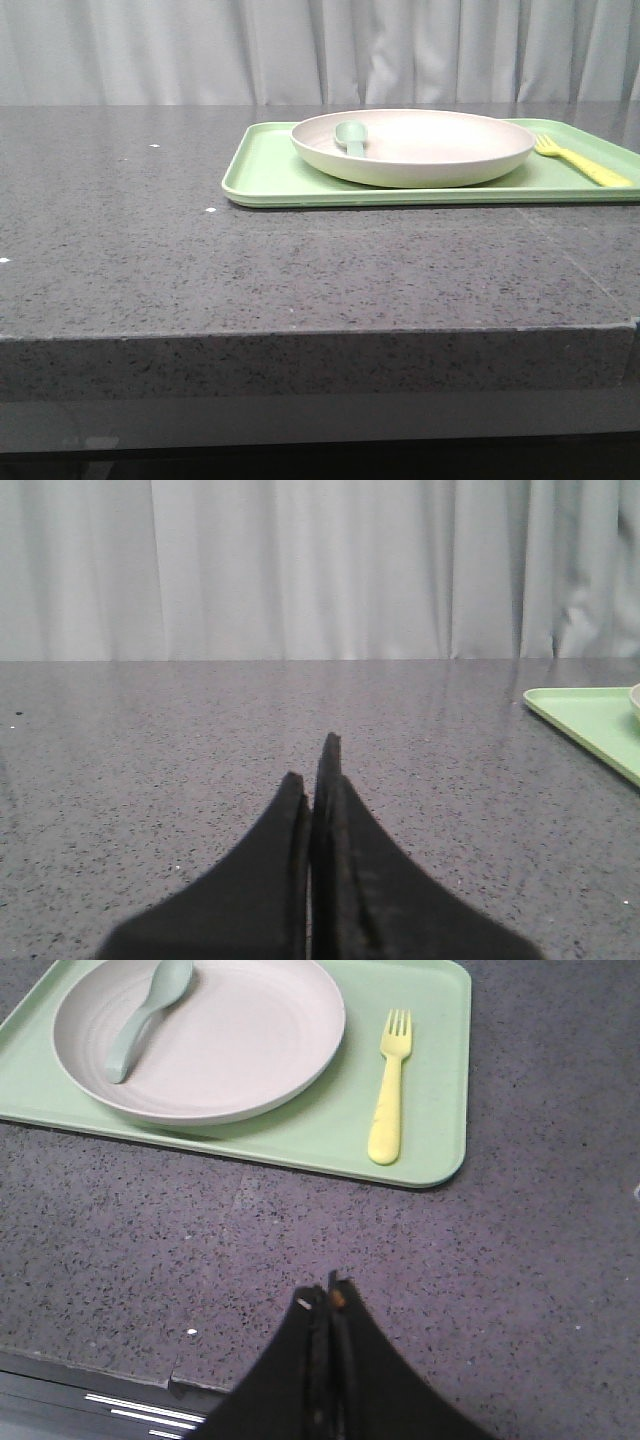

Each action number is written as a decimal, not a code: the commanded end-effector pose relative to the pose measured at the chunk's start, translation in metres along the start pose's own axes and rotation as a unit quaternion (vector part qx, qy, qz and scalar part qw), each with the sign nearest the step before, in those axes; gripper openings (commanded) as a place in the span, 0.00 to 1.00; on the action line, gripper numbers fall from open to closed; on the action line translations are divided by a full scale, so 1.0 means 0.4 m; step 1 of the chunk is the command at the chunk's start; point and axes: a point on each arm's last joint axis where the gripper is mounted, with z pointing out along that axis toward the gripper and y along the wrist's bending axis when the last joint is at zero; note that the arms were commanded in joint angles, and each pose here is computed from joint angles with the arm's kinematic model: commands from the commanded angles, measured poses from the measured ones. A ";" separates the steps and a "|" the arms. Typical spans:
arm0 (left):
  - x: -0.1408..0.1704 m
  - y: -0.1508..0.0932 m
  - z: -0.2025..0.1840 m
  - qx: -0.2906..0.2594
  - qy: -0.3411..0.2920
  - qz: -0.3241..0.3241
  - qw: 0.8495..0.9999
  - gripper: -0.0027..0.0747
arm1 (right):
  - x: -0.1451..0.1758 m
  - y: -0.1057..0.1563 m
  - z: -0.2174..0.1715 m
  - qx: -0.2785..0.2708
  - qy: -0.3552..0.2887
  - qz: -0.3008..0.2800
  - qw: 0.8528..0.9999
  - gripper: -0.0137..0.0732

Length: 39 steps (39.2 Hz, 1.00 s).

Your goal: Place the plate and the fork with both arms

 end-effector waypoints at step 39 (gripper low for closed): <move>-0.017 0.002 -0.005 -0.005 -0.045 -0.009 0.999 0.01 | -0.021 0.000 -0.028 0.003 -0.061 -0.005 0.998 0.08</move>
